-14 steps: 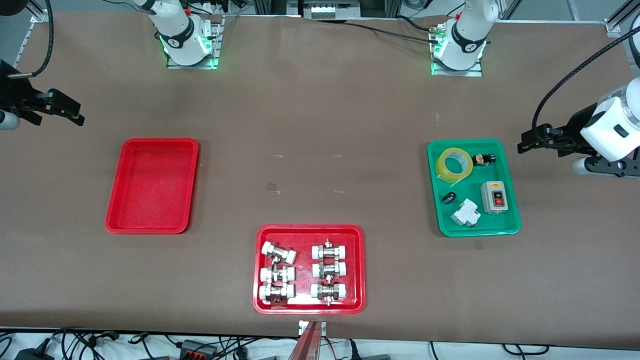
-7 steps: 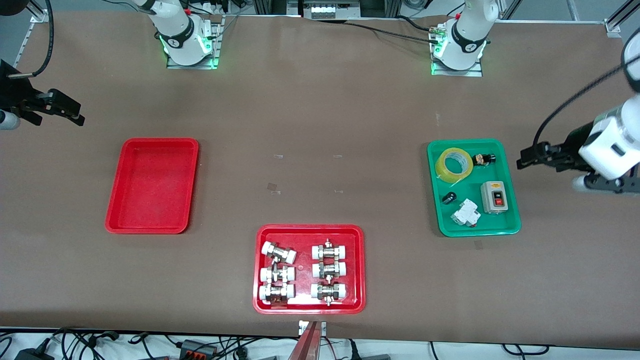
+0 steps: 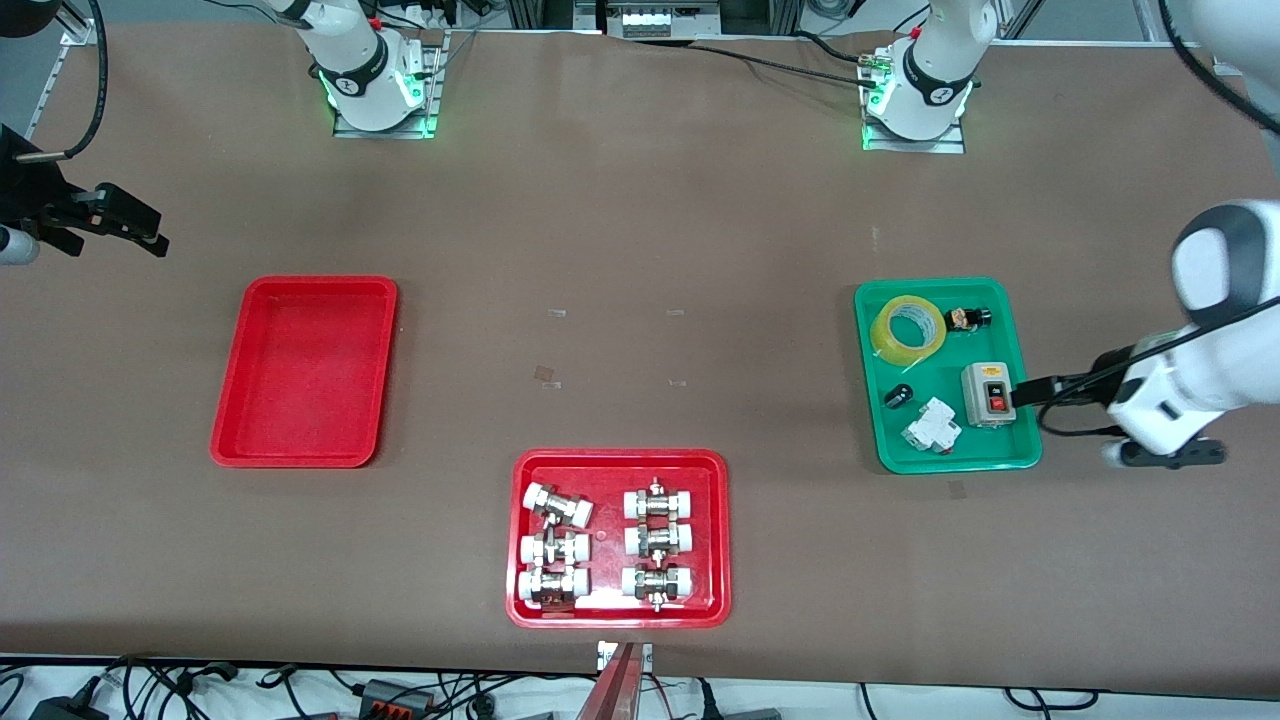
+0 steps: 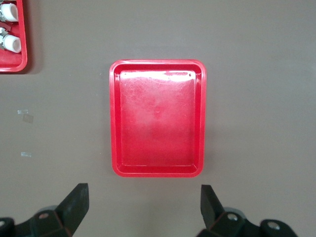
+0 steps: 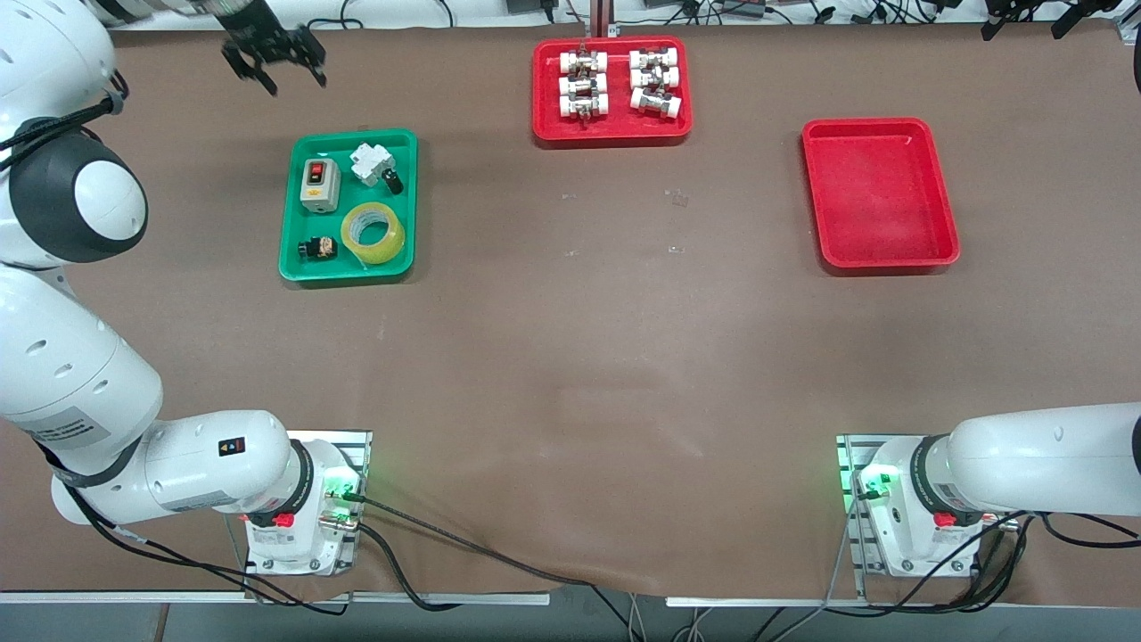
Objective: Left arm passes tape to right arm into tray
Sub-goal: 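Move the left gripper down over the yellow tape roll on the green tray, then grasp the yellow tape roll by its rim with the left gripper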
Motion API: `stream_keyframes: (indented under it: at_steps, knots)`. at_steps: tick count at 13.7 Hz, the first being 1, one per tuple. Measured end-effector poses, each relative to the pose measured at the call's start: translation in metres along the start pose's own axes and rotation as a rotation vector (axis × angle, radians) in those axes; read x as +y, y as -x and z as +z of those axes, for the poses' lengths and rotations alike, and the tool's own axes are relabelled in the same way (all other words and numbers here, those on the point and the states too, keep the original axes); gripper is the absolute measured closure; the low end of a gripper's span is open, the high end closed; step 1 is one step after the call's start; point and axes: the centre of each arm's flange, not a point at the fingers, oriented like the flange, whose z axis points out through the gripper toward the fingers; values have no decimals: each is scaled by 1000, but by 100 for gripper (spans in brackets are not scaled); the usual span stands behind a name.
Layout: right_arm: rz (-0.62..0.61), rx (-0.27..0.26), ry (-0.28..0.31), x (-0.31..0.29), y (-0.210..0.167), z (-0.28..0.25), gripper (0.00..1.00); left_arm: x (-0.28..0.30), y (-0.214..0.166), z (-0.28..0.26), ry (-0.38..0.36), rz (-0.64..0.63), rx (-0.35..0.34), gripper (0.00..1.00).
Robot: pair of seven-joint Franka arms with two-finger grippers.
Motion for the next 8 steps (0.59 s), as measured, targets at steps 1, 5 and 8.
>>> stream_keyframes:
  at_steps: [1,5,8]
  knots:
    - [1,-2,0,0,0,1,0,0,4,19,-1,-1,-13,0]
    - [2,-7,0,1,-1,3,0,0,33,72,-12,-62,-104,0]
    - [6,-27,-1,3,0,6,0,5,62,102,-28,-116,-105,0]
